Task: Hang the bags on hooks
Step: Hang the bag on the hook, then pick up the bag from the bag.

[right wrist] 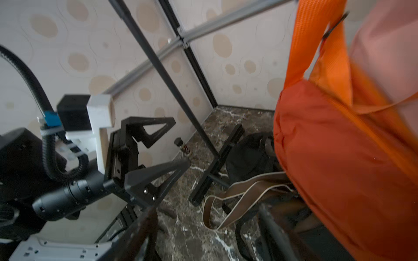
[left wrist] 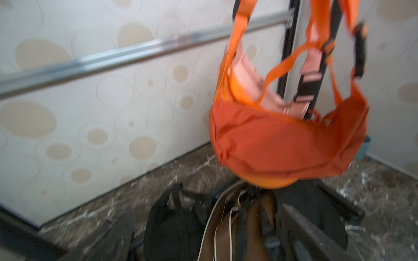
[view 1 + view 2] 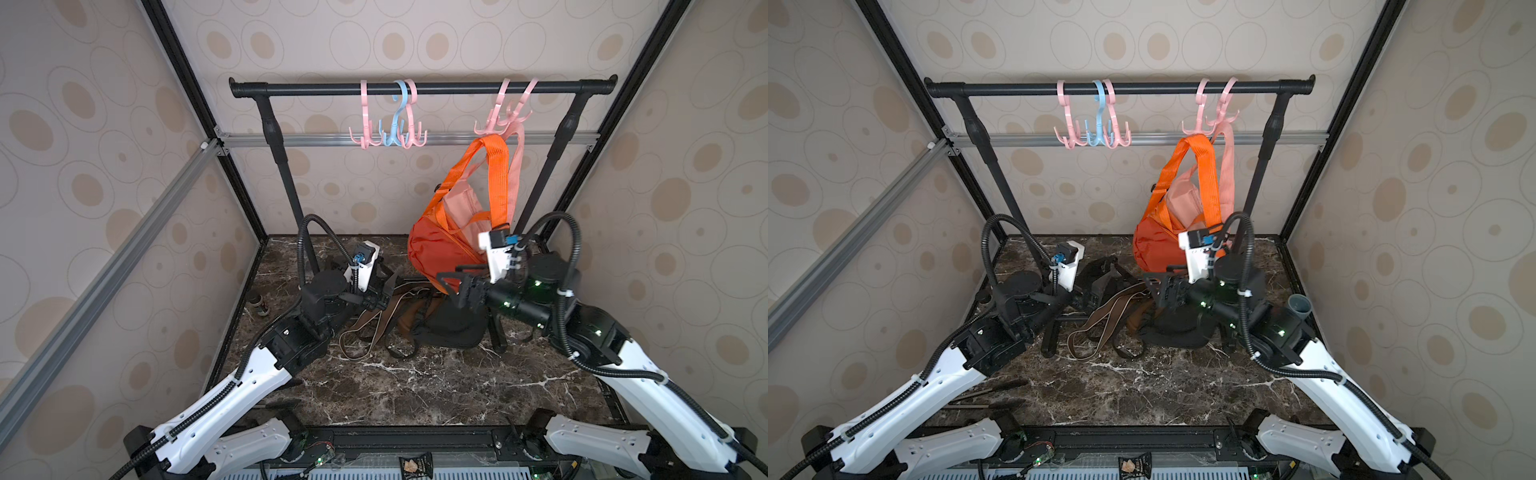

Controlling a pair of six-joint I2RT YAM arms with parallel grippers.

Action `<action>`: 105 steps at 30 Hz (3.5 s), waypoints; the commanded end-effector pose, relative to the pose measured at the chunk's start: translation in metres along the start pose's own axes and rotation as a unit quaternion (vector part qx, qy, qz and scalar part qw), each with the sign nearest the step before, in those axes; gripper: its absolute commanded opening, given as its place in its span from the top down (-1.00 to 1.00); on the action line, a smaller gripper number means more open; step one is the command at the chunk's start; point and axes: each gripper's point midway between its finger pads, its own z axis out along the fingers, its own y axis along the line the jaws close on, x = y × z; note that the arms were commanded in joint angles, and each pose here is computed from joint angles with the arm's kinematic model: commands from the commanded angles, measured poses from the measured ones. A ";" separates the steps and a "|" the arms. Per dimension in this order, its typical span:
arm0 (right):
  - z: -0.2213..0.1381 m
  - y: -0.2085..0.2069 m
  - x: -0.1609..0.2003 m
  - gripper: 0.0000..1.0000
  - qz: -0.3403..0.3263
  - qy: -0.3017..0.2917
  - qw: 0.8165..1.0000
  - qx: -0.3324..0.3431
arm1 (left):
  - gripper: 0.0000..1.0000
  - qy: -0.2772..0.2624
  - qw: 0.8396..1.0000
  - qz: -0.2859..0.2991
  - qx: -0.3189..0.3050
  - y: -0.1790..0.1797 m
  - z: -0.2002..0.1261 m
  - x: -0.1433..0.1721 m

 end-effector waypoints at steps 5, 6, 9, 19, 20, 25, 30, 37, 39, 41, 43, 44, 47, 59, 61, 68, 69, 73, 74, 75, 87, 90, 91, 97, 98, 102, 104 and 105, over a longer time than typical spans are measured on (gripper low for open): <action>0.084 -0.003 0.146 -0.38 0.028 0.154 0.988 0.002 | -1.00 -0.007 0.997 -0.027 -0.076 0.031 -0.024 0.039; 0.096 0.002 0.161 -0.36 0.031 0.170 0.985 -0.009 | -1.00 -0.014 0.995 -0.028 -0.093 0.038 -0.027 0.038; 0.126 0.001 0.199 -0.34 0.037 0.211 0.977 -0.003 | -1.00 -0.027 0.989 -0.030 -0.139 0.055 -0.036 0.039; 0.186 -0.052 0.273 -0.28 0.040 0.253 0.961 0.101 | -1.00 -0.061 0.975 -0.046 -0.206 0.082 -0.062 0.038; 0.189 -0.059 0.278 -0.28 0.032 0.260 0.958 0.118 | -1.00 -0.060 0.976 -0.045 -0.206 0.082 -0.062 0.039; 0.201 -0.070 0.294 -0.23 0.032 0.272 0.951 0.141 | -1.00 -0.059 0.976 -0.042 -0.204 0.080 -0.060 0.039; 0.206 -0.079 0.311 0.03 0.040 0.278 0.948 0.147 | -1.00 -0.059 0.976 -0.041 -0.205 0.081 -0.060 0.040; 0.193 -0.074 0.288 0.61 0.034 0.244 0.959 0.139 | -1.00 -0.059 0.975 -0.040 -0.209 0.082 -0.061 0.040; 0.186 -0.064 0.268 0.74 0.024 0.227 0.966 0.124 | -1.00 -0.057 0.975 -0.038 -0.210 0.082 -0.060 0.041; 0.180 -0.055 0.251 0.94 0.015 0.218 0.969 0.113 | -1.00 -0.058 0.976 -0.038 -0.208 0.082 -0.060 0.041; 0.174 -0.046 0.238 1.00 0.013 0.213 0.972 0.100 | -1.00 -0.060 0.976 -0.038 -0.208 0.082 -0.061 0.040; 0.171 -0.041 0.232 1.00 0.012 0.209 0.974 0.090 | -1.00 -0.061 0.975 -0.039 -0.208 0.082 -0.062 0.039; 0.160 -0.024 0.211 1.00 0.012 0.193 0.979 0.058 | -1.00 -0.064 0.976 -0.040 -0.207 0.082 -0.063 0.038; 0.071 0.073 0.037 1.00 -0.068 0.068 0.993 -0.072 | -1.00 -0.134 0.986 -0.039 -0.094 0.051 -0.073 0.014; 0.056 0.090 0.011 1.00 -0.078 0.044 0.991 -0.095 | -1.00 -0.148 0.987 -0.033 -0.059 0.040 -0.077 0.009; 0.015 0.132 -0.057 1.00 -0.107 -0.013 0.982 -0.152 | -1.00 -0.208 0.971 -0.015 0.114 -0.016 -0.096 -0.020; 0.009 0.136 -0.063 1.00 -0.106 -0.019 0.982 -0.158 | -1.00 -0.212 0.967 -0.015 0.141 -0.024 -0.098 -0.024; -0.011 0.152 -0.091 1.00 -0.105 -0.046 0.977 -0.182 | -1.00 -0.221 0.944 -0.028 0.245 -0.057 -0.105 -0.042; -0.016 0.156 -0.099 1.00 -0.106 -0.054 0.975 -0.186 | -1.00 -0.224 0.937 -0.029 0.267 -0.064 -0.107 -0.048; -0.019 0.159 -0.103 1.00 -0.107 -0.057 0.974 -0.190 | -1.00 -0.225 0.934 -0.031 0.276 -0.066 -0.107 -0.053; -0.049 0.184 -0.117 1.00 -0.114 -0.055 0.960 -0.251 | -1.00 -0.225 0.956 0.022 0.187 -0.041 -0.092 -0.086; -0.047 0.177 -0.121 1.00 -0.117 -0.065 0.964 -0.228 | -1.00 -0.242 0.948 0.020 0.205 -0.044 -0.102 -0.095; -0.046 0.175 -0.122 1.00 -0.118 -0.069 0.966 -0.221 | -1.00 -0.242 0.945 0.024 0.217 -0.048 -0.105 -0.097; -0.046 0.174 -0.124 1.00 -0.126 -0.076 0.965 -0.218 | -1.00 -0.239 0.948 0.062 0.199 -0.039 -0.119 -0.107; -0.047 0.174 -0.124 1.00 -0.128 -0.077 0.964 -0.219 | -1.00 -0.242 0.955 0.061 0.163 -0.026 -0.118 -0.109; -0.047 0.174 -0.122 1.00 -0.130 -0.077 0.964 -0.221 | -1.00 -0.239 0.960 0.074 0.125 -0.013 -0.119 -0.112; -0.047 0.177 -0.120 1.00 -0.132 -0.072 0.961 -0.230 | -1.00 -0.243 0.953 0.084 0.160 -0.027 -0.118 -0.111; -0.048 0.179 -0.120 1.00 -0.133 -0.069 0.960 -0.237 | -1.00 -0.241 0.952 0.086 0.170 -0.031 -0.116 -0.111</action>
